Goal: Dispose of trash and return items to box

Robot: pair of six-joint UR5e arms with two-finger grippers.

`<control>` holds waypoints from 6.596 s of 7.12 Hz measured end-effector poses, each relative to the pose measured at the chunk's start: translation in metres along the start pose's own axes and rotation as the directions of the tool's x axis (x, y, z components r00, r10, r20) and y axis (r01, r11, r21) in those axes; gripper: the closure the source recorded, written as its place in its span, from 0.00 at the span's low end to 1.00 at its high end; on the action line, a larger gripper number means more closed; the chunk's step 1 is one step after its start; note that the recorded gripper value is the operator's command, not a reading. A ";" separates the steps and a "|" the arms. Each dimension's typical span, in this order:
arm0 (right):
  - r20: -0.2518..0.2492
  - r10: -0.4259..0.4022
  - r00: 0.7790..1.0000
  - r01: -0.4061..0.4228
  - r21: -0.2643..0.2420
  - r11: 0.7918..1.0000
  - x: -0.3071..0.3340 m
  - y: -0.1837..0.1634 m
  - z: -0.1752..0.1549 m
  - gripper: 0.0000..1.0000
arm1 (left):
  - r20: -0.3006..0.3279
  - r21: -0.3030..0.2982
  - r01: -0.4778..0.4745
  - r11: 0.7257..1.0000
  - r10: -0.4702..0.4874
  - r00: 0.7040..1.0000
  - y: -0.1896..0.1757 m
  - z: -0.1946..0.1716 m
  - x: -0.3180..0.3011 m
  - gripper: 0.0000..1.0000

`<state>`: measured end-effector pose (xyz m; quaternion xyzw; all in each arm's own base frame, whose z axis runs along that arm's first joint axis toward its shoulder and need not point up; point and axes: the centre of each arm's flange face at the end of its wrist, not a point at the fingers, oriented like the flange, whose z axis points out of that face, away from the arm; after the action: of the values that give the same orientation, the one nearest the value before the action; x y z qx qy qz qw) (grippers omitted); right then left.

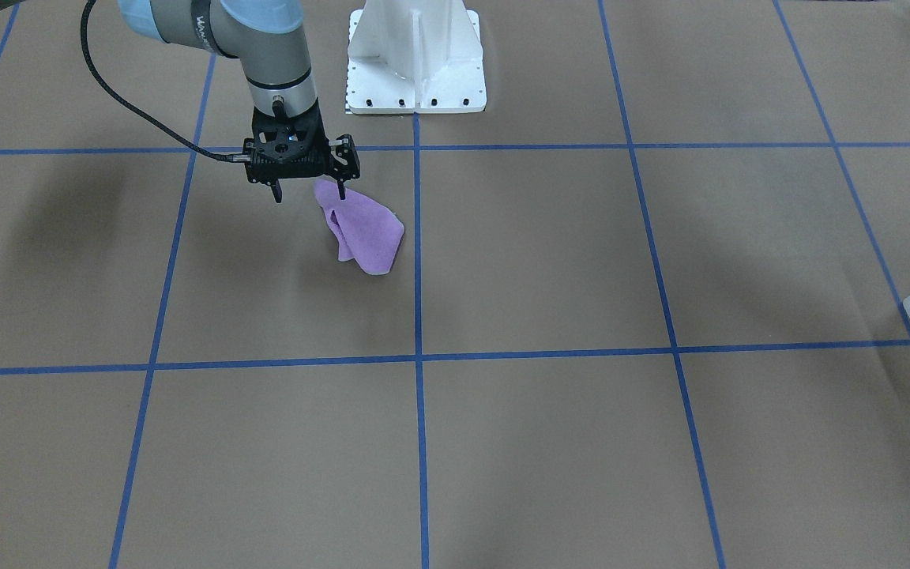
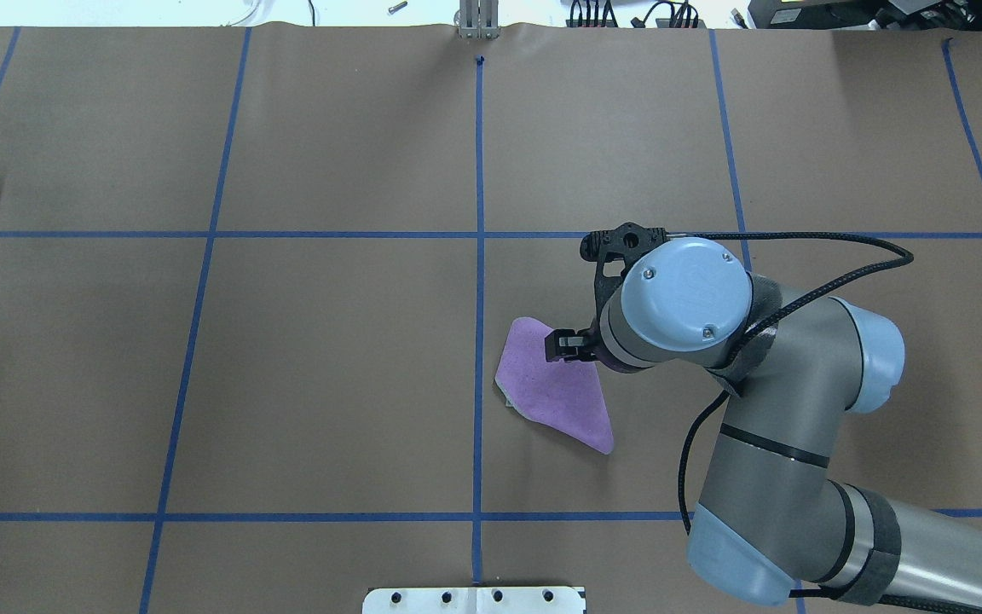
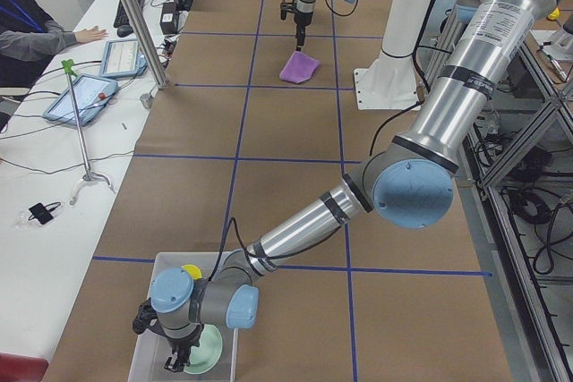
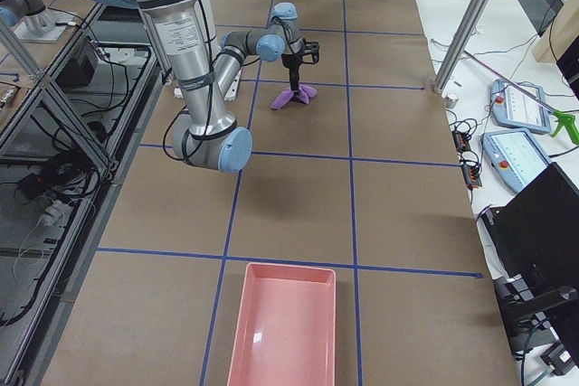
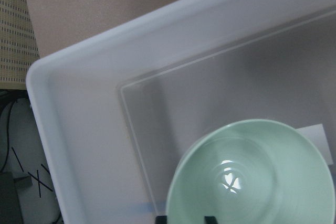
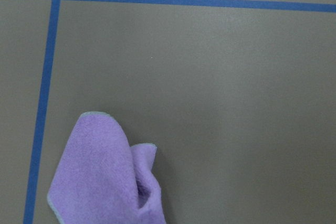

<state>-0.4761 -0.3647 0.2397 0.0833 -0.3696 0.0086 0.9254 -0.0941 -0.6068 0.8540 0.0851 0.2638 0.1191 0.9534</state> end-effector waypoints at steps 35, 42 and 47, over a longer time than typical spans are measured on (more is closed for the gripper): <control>-0.001 0.030 1.000 -0.030 -0.150 0.988 0.710 -0.116 -0.077 0.00 | -0.285 -0.042 0.273 0.961 -0.273 0.919 0.056 -0.225 0.173 0.01; -0.019 0.032 0.999 -0.034 -0.111 0.993 0.707 -0.064 -0.064 0.00 | -0.284 -0.039 0.268 0.963 -0.268 0.921 0.057 -0.224 0.173 0.01; -0.057 -0.020 0.998 0.016 -0.071 0.997 0.699 -0.073 -0.071 0.00 | -0.286 -0.013 0.231 0.973 -0.225 0.931 0.073 -0.208 0.178 0.01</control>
<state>0.0854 -0.4572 0.6576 0.0534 -0.3421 -0.0105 0.9381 -0.0676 -0.4676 0.6083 0.0455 0.4081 0.0163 0.9117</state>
